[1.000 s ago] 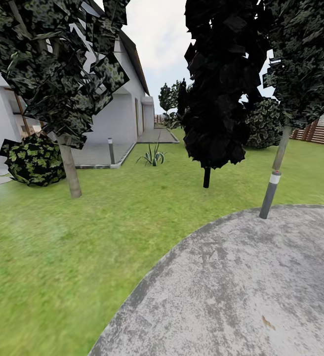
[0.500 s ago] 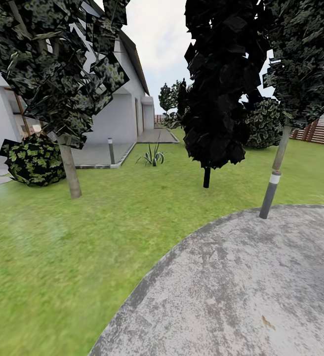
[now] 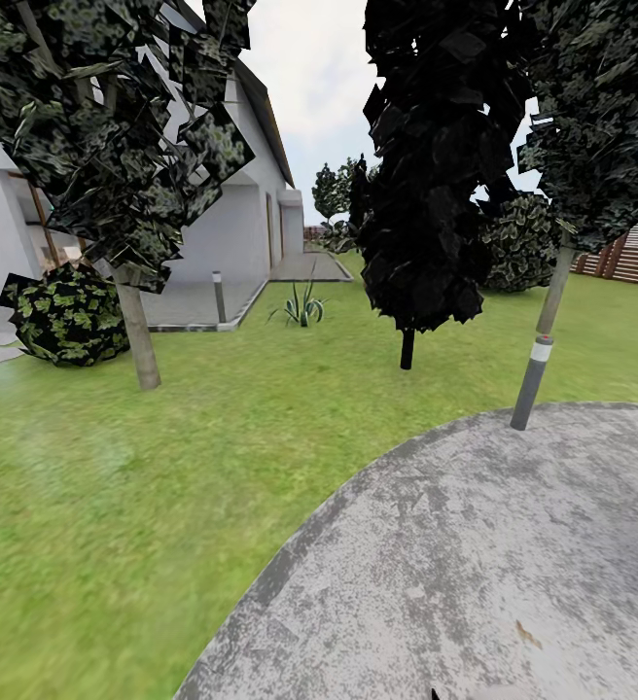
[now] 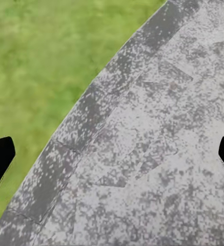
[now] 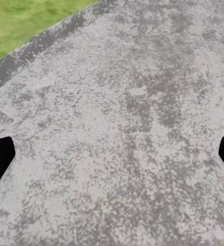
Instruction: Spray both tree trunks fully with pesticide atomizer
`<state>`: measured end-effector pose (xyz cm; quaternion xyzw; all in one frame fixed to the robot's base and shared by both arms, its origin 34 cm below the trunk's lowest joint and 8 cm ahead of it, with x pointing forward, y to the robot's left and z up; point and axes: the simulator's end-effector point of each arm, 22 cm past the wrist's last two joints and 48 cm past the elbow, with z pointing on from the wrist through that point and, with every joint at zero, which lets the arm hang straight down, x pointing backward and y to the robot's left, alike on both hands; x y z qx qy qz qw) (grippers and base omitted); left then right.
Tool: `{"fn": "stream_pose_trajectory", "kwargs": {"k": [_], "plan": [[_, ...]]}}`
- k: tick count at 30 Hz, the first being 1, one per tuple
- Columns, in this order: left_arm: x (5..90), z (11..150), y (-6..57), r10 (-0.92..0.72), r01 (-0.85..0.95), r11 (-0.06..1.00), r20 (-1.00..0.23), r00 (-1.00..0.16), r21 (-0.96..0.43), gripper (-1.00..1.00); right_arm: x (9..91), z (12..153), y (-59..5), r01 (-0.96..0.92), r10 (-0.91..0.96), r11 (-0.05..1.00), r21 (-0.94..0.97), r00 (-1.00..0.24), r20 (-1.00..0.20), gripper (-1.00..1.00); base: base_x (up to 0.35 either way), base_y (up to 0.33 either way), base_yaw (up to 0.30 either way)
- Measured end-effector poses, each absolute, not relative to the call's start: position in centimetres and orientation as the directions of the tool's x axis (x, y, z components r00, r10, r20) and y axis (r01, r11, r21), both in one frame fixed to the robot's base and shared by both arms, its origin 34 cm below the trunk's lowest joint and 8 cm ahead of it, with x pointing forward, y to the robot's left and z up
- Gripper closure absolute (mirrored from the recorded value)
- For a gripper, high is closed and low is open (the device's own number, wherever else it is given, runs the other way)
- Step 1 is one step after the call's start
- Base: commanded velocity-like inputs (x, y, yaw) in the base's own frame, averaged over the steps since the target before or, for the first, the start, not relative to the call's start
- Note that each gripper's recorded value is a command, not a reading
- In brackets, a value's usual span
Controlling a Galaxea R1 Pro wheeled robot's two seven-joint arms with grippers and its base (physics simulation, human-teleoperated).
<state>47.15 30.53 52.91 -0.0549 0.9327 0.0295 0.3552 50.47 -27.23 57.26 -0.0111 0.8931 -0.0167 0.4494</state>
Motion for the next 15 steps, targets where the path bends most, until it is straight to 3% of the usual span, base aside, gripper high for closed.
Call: {"fn": "stream_pose_trajectory", "kwargs": {"k": [8, 15], "plan": [[47.2, 53.2, 31.5, -0.095, -0.146, 0.989, -0.674, -0.732, 0.020, -1.00, 50.6, 57.4, -28.0, 0.003, -0.038, 0.999, -0.049, -0.593, -0.804, -1.00, 0.000, 0.000, 0.015], [46.8, 52.8, 31.6, -0.099, -0.150, 0.988, -0.667, -0.739, 0.020, -1.00, 50.0, 56.8, -28.3, 0.003, -0.040, 0.999, -0.052, -0.607, -0.794, -1.00, 0.000, 0.000, 0.170]]}}
